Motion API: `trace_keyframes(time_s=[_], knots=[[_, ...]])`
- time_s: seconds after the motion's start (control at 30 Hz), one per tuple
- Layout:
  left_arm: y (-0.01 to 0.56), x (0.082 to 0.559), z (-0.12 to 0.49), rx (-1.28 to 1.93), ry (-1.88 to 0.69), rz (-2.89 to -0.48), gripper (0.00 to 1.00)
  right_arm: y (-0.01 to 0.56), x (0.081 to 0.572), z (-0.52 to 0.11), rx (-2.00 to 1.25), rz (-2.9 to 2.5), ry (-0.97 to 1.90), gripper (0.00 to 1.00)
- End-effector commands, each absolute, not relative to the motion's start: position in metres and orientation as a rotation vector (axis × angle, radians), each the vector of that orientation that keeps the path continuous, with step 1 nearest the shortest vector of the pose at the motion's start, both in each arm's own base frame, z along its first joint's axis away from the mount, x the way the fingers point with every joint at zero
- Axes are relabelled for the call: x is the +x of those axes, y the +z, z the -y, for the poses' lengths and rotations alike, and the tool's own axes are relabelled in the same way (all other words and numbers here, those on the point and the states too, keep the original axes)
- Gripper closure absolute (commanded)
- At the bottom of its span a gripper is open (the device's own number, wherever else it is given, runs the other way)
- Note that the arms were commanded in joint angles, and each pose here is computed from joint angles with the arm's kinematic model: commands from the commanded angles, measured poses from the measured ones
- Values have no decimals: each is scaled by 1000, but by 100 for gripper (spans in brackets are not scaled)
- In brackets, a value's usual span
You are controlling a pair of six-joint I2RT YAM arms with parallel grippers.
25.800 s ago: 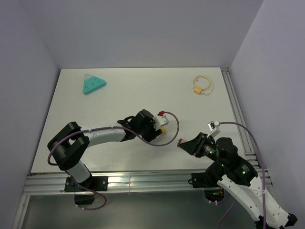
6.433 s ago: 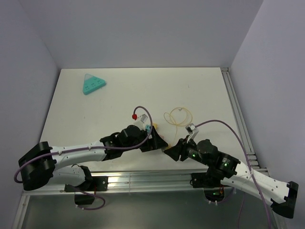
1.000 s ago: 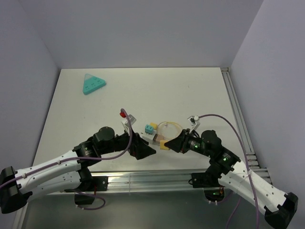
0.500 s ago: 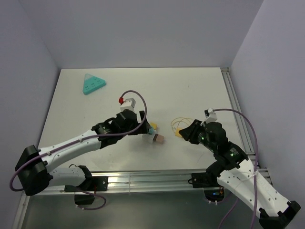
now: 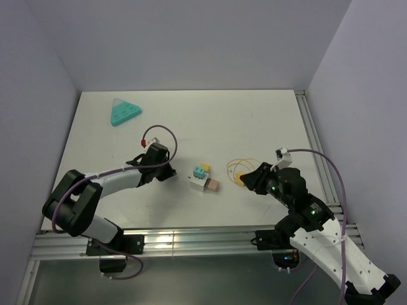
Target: Insert the plug
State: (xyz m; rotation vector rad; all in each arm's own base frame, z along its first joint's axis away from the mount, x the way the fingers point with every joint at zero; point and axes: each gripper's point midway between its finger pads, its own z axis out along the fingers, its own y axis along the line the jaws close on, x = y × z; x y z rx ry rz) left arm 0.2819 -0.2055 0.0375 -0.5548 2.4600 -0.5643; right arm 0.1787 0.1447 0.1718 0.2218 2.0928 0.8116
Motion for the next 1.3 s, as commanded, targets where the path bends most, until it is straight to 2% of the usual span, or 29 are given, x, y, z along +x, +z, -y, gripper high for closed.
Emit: trace_keyframes(time_s=[0.0,0.47,0.63,0.93,1.27], knots=[[67,305,243,-457,-797,-2369,100,177,185,-147,214,-2051,824,100],[43,284,284,-236,-1083,-2419,100,168,183,-157,179,-2080,865,100],[39,270,285,-211,-1110,-2424,100,164,182,-160,169,-2094,876,100],[41,235,289,-169,-1183,-2428,100,116,177,-176,137,-2256,907,100],[54,202,308,-113,-1258,-2418,100,93,184,-185,160,-2308,904,100]])
